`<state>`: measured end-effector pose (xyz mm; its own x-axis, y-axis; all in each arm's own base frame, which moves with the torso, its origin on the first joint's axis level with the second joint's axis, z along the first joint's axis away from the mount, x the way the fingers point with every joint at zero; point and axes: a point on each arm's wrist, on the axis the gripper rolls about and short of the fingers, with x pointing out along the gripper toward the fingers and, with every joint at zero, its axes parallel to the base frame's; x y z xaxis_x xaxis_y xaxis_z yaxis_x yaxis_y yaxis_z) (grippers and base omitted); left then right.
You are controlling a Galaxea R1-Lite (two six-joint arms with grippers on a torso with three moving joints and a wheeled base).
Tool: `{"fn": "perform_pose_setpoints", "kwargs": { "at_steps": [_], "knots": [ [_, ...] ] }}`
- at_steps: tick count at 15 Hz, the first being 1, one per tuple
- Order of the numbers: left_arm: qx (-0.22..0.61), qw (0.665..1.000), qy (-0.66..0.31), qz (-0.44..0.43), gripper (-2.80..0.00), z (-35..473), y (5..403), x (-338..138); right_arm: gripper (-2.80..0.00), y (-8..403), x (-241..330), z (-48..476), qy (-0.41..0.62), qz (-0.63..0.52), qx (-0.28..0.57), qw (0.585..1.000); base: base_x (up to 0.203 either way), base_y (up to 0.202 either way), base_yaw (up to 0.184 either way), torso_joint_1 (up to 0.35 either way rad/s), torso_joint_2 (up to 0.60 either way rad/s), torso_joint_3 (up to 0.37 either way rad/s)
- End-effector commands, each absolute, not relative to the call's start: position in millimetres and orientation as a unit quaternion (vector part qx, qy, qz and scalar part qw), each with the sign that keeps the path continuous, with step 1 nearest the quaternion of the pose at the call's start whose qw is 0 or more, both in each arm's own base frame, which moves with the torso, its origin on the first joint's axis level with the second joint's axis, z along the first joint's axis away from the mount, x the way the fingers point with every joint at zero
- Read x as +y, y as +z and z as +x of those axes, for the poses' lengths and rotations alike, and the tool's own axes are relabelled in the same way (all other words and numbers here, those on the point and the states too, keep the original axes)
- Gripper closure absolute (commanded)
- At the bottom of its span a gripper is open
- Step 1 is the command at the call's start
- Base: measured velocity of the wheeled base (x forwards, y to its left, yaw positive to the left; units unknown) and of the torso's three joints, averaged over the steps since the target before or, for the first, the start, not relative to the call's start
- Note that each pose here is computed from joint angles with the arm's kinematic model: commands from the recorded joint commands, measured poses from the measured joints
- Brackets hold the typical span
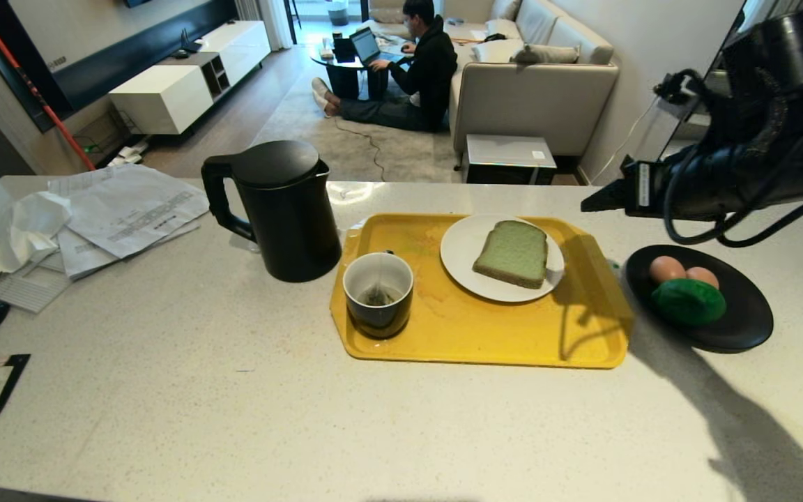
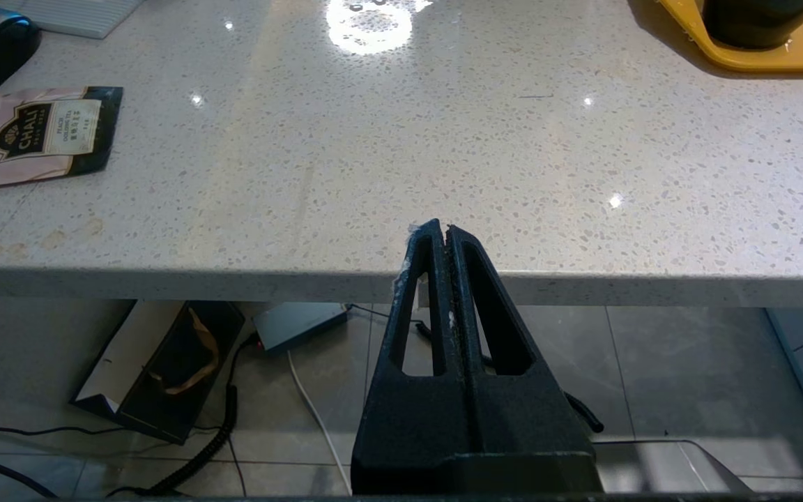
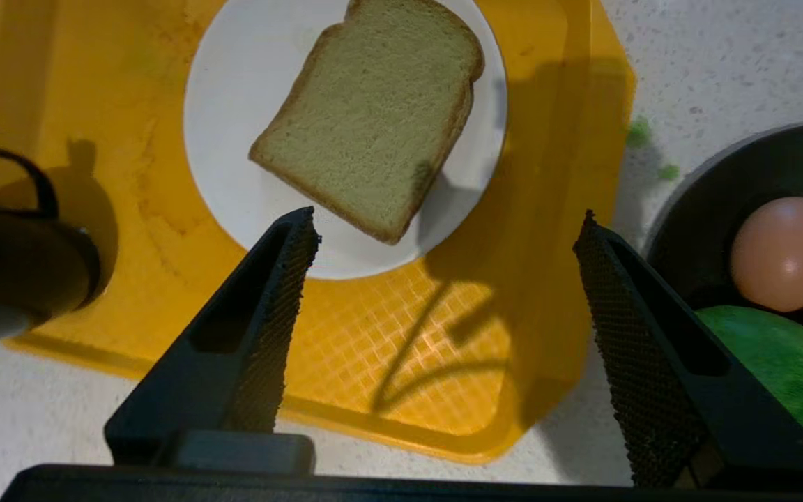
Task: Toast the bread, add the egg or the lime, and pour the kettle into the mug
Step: Pick up the bread slice
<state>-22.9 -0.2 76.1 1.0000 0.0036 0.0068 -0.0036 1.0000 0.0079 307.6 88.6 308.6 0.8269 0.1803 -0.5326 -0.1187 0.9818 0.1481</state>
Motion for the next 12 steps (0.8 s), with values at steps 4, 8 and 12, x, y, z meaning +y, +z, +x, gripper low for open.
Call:
{"fn": "perform_pose_setpoints", "kwargs": {
  "at_steps": [4, 8, 12],
  "knots": [
    [-0.004, 1.0, 0.002, 0.004, 0.0, -22.9, 76.1, -0.2, -2.8, 266.5, 147.5, 350.1, 0.031, 0.032, 0.306, 0.951, 0.0, 0.0, 0.0, 0.0, 0.0, 0.0],
    [-0.004, 1.0, 0.002, 0.004, 0.0, -22.9, 76.1, -0.2, -2.8, 254.7, 165.8, 374.6, 0.028, 0.018, 0.294, 0.955, 0.0, 0.0, 0.0, 0.0, 0.0, 0.0],
    [-0.004, 1.0, 0.002, 0.004, 0.0, -22.9, 76.1, -0.2, -2.8, 236.0, 174.1, 392.6, 0.017, -0.003, 0.297, 0.955, 0.0, 0.0, 0.0, 0.0, 0.0, 0.0]
  ]
}}
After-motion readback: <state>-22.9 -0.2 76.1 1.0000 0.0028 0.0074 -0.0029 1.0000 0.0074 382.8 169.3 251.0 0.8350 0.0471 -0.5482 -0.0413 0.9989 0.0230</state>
